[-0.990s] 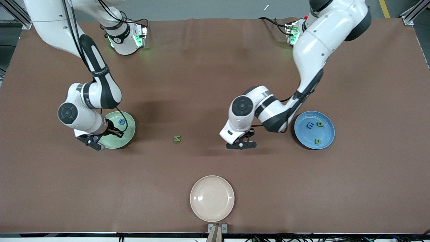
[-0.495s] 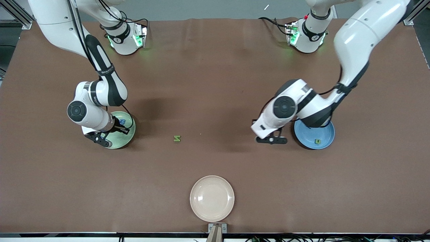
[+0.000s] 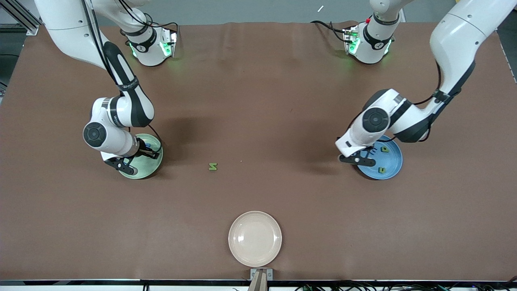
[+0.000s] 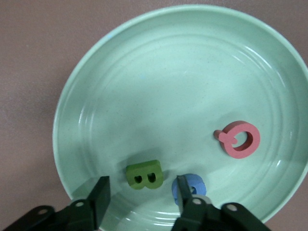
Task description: Sort upper and lower case letters into plates
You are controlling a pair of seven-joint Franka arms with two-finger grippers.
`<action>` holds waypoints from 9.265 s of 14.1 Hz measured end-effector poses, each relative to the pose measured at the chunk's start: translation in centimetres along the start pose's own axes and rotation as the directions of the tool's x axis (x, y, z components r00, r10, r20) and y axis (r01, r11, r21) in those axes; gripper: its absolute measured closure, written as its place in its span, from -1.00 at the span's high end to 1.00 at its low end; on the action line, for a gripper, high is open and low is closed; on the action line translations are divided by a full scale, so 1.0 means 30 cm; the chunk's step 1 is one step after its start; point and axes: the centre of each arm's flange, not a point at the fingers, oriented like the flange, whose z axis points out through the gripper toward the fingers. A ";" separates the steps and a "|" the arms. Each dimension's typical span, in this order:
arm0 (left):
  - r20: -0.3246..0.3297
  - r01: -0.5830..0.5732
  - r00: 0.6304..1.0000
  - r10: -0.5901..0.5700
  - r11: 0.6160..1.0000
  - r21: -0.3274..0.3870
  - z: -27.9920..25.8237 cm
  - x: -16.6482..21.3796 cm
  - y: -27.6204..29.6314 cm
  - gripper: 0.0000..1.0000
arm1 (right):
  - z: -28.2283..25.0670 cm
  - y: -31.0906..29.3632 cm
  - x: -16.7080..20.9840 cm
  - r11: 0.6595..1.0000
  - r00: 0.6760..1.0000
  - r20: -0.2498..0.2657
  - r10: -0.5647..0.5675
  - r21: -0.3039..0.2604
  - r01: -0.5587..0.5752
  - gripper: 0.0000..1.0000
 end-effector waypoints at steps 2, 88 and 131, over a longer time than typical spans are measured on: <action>0.002 -0.023 1.000 0.023 1.000 -0.016 0.034 -0.023 -0.100 -0.32 | -0.040 -0.012 0.004 1.000 1.000 0.028 -0.007 -0.007 0.008 0.77; -0.231 0.119 0.960 -0.156 0.979 -0.167 -1.181 -0.147 -0.666 1.00 | -0.323 0.006 0.154 0.870 0.872 0.016 -0.490 -0.053 0.490 1.00; -0.335 0.086 0.936 -0.108 0.993 -0.078 -1.458 -0.130 -0.640 1.00 | -1.209 0.435 0.262 0.906 0.906 -0.033 -0.421 -0.049 0.420 1.00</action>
